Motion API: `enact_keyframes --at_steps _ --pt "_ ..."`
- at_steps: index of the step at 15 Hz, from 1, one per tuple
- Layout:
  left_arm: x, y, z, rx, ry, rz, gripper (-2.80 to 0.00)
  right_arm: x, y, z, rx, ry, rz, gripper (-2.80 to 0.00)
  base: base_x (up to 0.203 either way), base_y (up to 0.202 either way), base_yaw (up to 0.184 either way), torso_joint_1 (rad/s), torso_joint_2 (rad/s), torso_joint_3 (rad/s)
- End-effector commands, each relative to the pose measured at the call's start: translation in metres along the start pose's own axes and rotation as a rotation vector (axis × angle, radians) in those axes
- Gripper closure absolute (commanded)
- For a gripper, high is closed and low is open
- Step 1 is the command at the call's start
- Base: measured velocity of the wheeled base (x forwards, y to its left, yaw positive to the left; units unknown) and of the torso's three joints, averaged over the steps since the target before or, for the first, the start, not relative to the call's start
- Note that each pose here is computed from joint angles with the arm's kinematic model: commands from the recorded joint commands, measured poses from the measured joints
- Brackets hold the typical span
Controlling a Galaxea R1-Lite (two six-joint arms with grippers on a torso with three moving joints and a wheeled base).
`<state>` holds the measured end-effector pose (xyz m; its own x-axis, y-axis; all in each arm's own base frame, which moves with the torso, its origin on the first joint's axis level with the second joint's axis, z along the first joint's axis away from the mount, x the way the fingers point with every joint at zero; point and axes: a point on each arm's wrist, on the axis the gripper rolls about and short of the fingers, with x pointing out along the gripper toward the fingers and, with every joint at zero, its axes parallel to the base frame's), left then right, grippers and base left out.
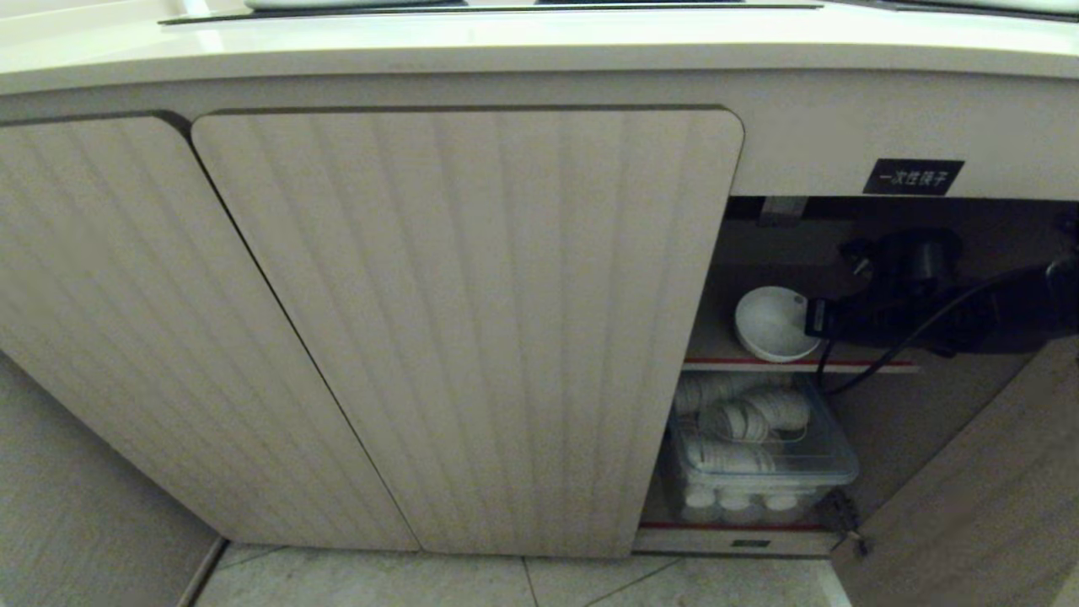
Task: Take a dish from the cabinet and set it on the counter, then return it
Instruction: Take the bowl from the cabinet
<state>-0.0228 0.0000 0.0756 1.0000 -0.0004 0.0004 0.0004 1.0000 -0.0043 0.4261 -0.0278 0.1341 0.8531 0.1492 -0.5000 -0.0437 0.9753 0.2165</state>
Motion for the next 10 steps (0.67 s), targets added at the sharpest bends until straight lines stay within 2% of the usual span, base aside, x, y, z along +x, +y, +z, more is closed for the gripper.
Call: enact_keyframes --at_steps 1,6,10 --pt "0.000 0.000 0.000 0.000 -0.001 0.000 0.00 -0.008 0.003 -0.001 0.000 0.000 0.005 0.00 0.000 0.000 0.000 0.000 0.00 0.000" --pt "0.000 0.000 0.000 0.000 -0.001 0.000 0.00 -0.020 0.011 0.002 0.086 -0.017 0.015 0.00 0.000 0.000 0.000 0.000 0.00 0.000" --pt "0.000 0.000 0.000 0.000 -0.002 0.000 0.00 -0.031 0.019 -0.001 0.104 -0.009 0.027 0.00 0.000 0.000 0.000 0.000 0.00 0.000"
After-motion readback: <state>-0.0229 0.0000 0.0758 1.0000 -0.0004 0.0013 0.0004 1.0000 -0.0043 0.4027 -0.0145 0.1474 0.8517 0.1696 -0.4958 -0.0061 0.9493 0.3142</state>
